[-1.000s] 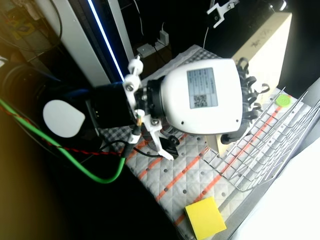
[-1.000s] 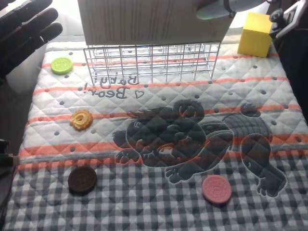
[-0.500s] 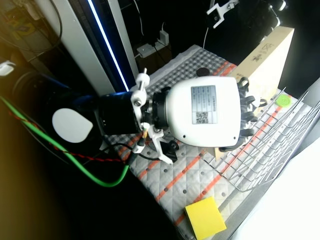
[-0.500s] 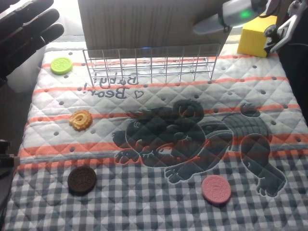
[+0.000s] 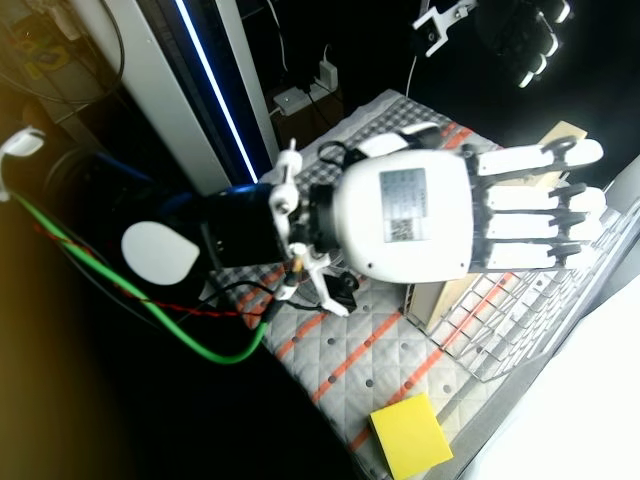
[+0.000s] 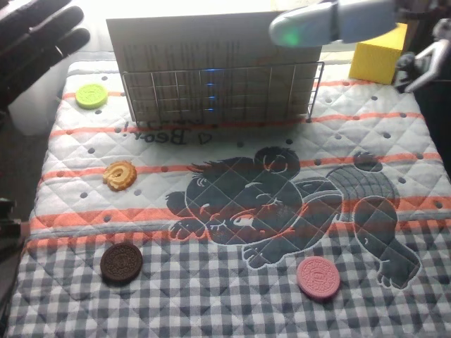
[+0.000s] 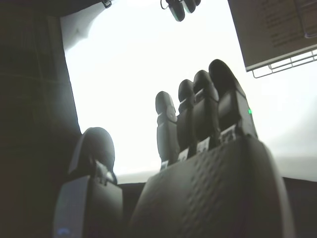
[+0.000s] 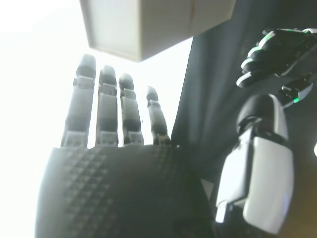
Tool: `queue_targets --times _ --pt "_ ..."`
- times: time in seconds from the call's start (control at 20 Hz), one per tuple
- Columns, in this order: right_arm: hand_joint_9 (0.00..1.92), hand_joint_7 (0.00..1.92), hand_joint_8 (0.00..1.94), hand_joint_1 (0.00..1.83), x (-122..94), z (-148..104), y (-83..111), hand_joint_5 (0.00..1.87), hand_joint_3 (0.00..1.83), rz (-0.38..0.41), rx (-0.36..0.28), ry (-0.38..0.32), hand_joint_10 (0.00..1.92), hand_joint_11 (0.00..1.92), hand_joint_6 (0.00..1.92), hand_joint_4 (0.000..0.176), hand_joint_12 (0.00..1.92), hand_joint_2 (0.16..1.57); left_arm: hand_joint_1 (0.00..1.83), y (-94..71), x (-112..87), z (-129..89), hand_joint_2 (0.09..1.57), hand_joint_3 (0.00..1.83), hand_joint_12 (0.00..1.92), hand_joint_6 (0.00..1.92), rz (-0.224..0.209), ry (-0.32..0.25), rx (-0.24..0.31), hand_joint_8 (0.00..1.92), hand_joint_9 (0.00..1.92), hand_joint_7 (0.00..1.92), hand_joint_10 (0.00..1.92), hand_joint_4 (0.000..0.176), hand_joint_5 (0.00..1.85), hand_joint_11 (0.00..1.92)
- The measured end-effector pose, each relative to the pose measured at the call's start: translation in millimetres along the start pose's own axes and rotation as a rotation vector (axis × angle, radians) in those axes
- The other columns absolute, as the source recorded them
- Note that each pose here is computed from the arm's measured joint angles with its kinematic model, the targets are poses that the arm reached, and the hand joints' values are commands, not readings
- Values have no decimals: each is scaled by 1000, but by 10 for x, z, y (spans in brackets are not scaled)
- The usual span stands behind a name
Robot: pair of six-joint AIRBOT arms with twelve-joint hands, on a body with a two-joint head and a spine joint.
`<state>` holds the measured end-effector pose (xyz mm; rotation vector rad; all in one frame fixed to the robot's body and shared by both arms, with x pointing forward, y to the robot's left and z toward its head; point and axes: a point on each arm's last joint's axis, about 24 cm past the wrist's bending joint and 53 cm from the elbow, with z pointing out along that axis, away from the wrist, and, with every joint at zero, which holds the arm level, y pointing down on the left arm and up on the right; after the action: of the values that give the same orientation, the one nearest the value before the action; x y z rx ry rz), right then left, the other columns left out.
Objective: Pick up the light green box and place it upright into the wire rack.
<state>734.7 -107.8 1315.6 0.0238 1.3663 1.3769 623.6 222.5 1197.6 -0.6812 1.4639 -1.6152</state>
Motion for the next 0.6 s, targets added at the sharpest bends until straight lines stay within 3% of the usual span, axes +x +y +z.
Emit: queue_targets --times 0.15,0.2,0.3,0.4,0.45,0.5,0.6 --pt "0 0 0 388 -117 -188 78 0 0 14 -33 -25 0 0 0 176 0 839 520 -97 -46 -12 1116 0 494 2 -8 -20 43 3 214 275 2 102 425 0" --pt "0 0 0 350 -133 -213 89 0 0 37 -33 -38 0 0 0 176 0 858 560 -117 -30 -14 1109 0 536 3 -12 -18 52 3 226 290 3 87 443 0" --pt "0 0 0 421 -75 -418 181 0 2 75 -50 -32 0 0 0 176 0 873 548 -147 3 -37 1103 0 509 7 -18 -15 74 6 226 315 1 88 472 0" --pt "0 0 0 397 3 -669 287 0 22 122 -85 -31 0 0 0 176 0 929 496 -231 -71 -60 1123 4 462 1 -31 -49 112 0 206 301 0 80 456 0" --pt "0 0 0 397 4 -782 311 0 13 148 -90 -42 0 0 0 176 0 985 461 -301 -85 -73 1134 4 399 0 -38 -59 142 0 178 282 0 82 437 0" --pt "0 0 0 409 -2 -848 330 0 0 159 -96 -48 0 0 0 176 0 955 407 -348 -81 -81 1141 4 348 0 -41 -61 162 0 173 274 0 100 422 0" --pt "0 0 0 482 25 -1083 339 0 7 213 -105 -74 0 0 0 120 0 989 330 -480 -15 -118 1142 1 428 0 -47 -46 221 0 161 223 0 91 331 0"
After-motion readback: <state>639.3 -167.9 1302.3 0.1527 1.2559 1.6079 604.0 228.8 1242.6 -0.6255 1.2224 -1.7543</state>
